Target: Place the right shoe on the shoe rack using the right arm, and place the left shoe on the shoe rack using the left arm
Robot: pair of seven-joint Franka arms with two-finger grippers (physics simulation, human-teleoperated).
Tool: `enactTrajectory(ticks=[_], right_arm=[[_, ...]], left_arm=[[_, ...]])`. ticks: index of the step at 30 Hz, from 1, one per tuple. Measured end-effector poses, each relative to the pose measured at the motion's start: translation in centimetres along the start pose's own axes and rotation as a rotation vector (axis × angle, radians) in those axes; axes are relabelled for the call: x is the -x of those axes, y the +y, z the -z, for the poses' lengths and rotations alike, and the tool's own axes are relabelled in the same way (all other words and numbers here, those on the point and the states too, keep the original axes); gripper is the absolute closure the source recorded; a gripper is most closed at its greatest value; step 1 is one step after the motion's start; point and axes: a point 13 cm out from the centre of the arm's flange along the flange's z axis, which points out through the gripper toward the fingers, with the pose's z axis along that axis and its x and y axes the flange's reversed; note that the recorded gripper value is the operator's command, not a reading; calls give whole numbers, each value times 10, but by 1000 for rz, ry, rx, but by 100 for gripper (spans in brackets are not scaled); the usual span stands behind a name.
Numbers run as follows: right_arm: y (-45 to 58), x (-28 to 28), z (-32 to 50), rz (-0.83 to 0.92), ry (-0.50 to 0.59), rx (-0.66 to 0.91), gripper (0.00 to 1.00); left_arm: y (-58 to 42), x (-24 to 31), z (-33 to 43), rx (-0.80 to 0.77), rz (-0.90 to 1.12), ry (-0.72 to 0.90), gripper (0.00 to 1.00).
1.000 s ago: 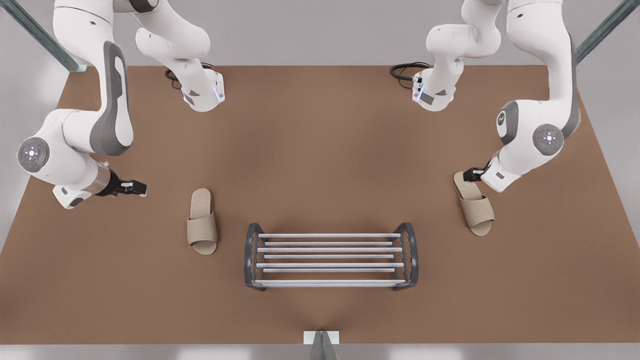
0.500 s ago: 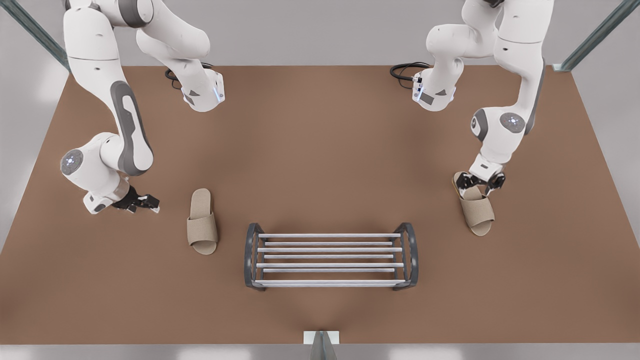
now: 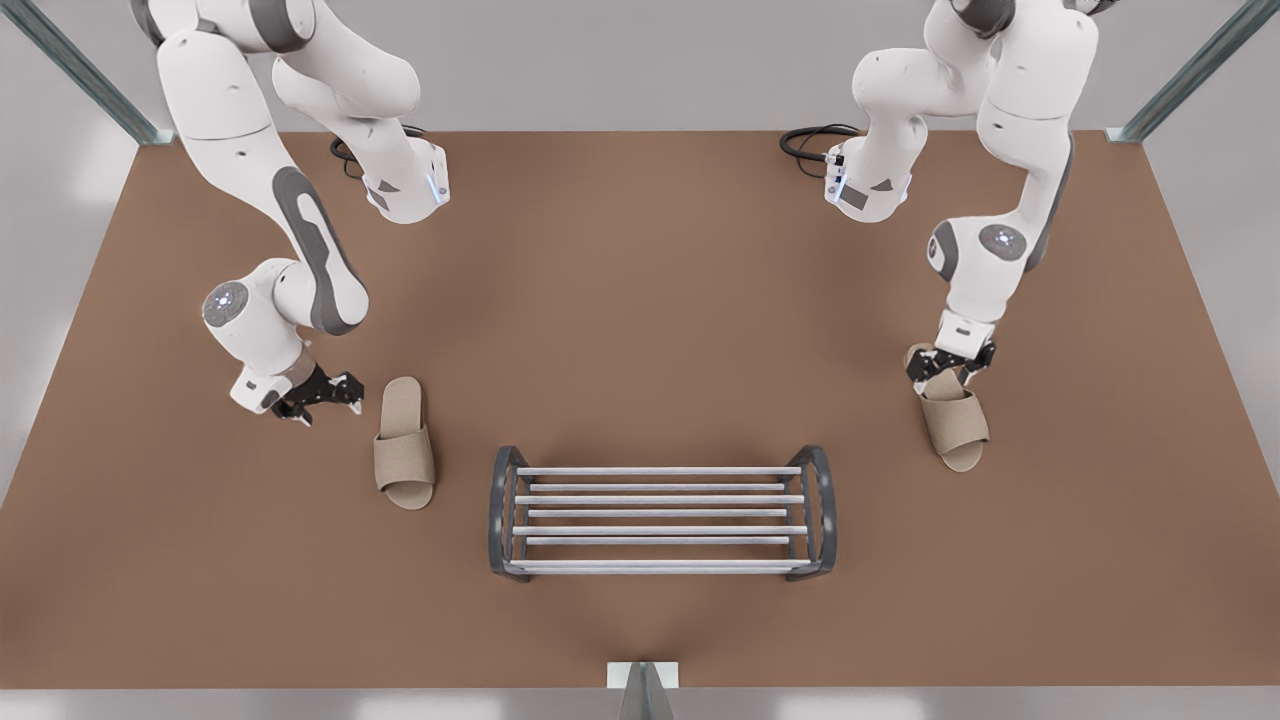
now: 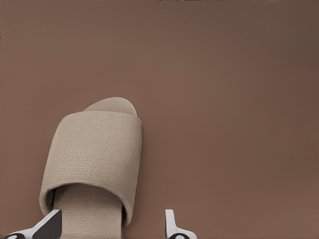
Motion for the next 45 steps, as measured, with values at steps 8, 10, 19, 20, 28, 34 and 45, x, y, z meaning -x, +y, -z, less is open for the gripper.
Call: enactTrajectory(ticks=[8, 10, 19, 20, 28, 34, 45], right_arm=[[31, 14, -9, 110, -20, 12, 0], [39, 18, -12, 127, -22, 20, 0], [48, 24, -22, 141, -30, 32, 0], [52, 25, -23, 135, -32, 37, 0], [58, 35, -25, 98, -55, 46, 0], [66, 37, -33, 70, -65, 50, 0], [94, 63, -30, 172, -51, 55, 0]], left_arm=[[-9, 19, -15, -6, 122, -34, 0], [-11, 14, -21, -5, 144, -27, 0], [-10, 18, -30, -4, 234, -38, 0], [-10, 16, -33, -3, 240, -34, 0], [-13, 14, -45, -3, 280, -34, 0], [-17, 14, -49, -6, 298, -35, 19], [-17, 16, -48, -8, 327, -40, 43]])
